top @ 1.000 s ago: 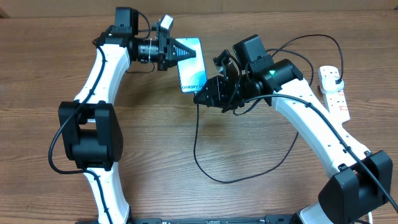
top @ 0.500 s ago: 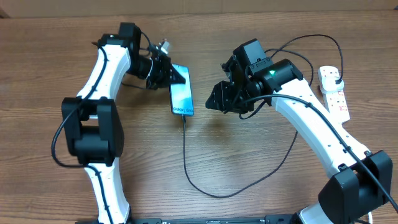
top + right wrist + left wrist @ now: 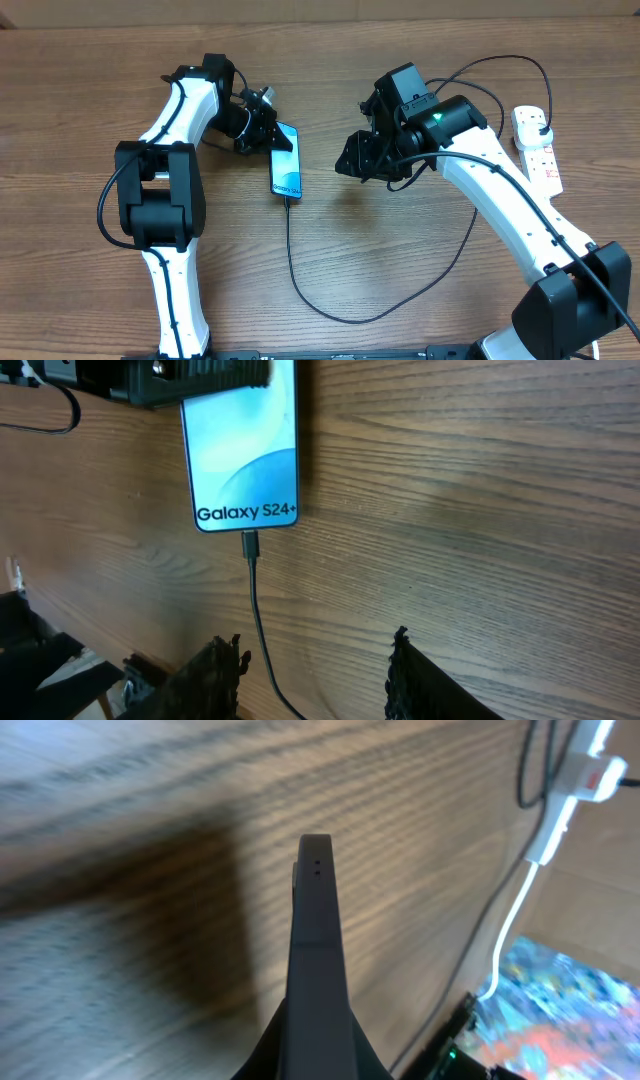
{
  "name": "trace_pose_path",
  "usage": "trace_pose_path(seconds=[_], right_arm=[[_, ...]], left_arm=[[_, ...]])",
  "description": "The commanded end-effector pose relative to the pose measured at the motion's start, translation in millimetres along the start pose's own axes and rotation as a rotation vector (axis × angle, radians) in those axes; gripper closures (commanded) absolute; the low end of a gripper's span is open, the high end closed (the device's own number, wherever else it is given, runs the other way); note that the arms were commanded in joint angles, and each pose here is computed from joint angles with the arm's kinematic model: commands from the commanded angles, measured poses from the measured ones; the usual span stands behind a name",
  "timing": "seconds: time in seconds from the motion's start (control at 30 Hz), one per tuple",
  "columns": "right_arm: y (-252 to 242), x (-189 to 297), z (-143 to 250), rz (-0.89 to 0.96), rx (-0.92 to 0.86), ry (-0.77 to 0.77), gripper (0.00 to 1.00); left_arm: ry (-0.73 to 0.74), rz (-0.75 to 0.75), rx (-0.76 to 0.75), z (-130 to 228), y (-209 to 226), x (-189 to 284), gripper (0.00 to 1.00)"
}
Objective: Plug charger to phone and switch on socket
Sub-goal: 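Lower the phone with the plugged cable down onto the table with both grippers, then lay the phone flat and open both grippers to release it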
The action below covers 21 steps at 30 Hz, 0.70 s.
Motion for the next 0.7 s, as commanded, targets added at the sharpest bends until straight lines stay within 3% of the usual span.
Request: trace_pose_path(seconds=[0.0,0.3,0.67], right_arm=[[-6.1,-1.6,0.0,0.027,-0.007,-0.002,0.5],[-6.2,-1.6,0.3,0.028,-0.007,-0.001,0.5],[-7.1,-1.6,4.0,0.031,-0.011,0.016,0.5]], left_arm=[[-0.007,-0.014,0.012,-1.3,-6.0,-4.2,0.96],[0.011,-0.062,-0.029,5.3,-13.6,-24.6,0.96],[0.038,-0.118,0.026,14.9,-5.1,-33.5,0.95]])
Point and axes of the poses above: each gripper's point midway between its finger pads, its own x axis back along the fingers, its own y axis along the line the jaws close on, z = x × y, the point moved 3 cm from there along x, back along the fingers, and after that the axes turned 12 degrees about x, right-handed, at the moved point
